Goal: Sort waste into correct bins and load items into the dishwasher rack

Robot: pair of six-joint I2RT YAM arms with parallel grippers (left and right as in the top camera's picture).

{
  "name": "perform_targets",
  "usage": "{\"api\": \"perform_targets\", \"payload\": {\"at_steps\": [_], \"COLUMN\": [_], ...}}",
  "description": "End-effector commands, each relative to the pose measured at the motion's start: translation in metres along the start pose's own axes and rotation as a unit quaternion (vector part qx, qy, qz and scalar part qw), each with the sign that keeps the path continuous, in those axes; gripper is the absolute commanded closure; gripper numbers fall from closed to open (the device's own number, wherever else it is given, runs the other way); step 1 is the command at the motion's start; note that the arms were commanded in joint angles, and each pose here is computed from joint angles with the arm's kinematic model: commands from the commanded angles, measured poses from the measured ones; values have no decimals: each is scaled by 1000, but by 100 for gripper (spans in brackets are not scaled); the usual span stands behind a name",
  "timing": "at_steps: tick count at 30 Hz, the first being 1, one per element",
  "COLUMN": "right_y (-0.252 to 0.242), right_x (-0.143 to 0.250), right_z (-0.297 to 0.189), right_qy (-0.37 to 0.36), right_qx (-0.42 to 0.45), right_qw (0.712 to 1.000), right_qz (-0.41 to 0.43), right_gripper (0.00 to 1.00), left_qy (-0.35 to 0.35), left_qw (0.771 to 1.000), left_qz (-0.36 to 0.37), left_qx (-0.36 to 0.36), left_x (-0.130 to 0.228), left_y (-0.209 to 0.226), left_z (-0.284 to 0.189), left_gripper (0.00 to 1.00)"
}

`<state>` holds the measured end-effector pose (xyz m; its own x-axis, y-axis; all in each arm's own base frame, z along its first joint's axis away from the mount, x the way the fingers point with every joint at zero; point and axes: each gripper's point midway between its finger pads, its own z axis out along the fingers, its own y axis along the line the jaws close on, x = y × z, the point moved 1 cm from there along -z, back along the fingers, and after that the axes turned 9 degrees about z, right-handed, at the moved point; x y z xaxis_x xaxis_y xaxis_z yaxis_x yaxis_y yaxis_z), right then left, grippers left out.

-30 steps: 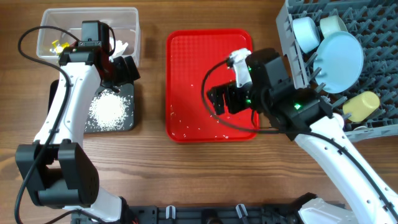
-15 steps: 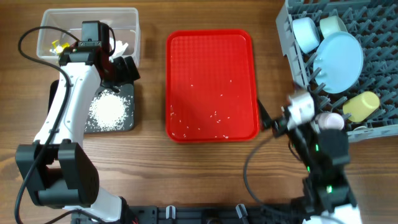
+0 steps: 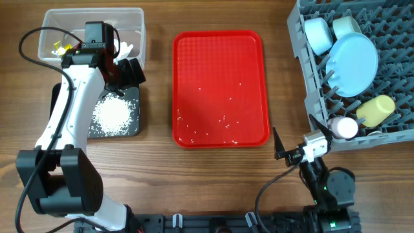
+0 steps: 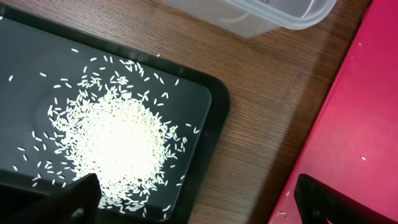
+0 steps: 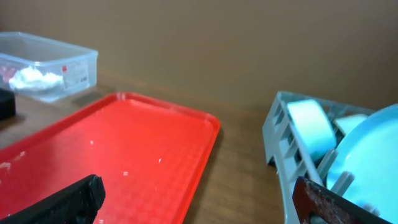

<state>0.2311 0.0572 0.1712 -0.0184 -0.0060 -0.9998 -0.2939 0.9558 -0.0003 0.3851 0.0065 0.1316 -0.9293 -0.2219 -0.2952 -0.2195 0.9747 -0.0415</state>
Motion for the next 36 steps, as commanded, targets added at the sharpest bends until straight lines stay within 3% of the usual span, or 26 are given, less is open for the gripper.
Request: {"api": "perform_targets", "payload": {"at_steps": [1, 29, 33, 36], "right_y": [-4, -4, -4, -4], "right_x": [-7, -3, -3, -3], "right_z": [-2, -1, -1, -1], "right_qy": [-17, -7, -7, -7], "right_qx": [11, 11, 11, 11], "right_qw": [1000, 1000, 1000, 1000], "right_qz": [-1, 1, 1, 1], "right_gripper": [0, 0, 0, 0], "left_qy": [6, 11, -129, -226], "left_qw": [1000, 1000, 989, 967], "left_qz": [-9, -7, 17, 59], "left_qx": [3, 6, 72, 102], "left_x": [2, 5, -37, -44], "left_y": [0, -2, -39, -64], "left_z": [4, 1, -30, -54], "left_gripper": [0, 0, 0, 0]}}
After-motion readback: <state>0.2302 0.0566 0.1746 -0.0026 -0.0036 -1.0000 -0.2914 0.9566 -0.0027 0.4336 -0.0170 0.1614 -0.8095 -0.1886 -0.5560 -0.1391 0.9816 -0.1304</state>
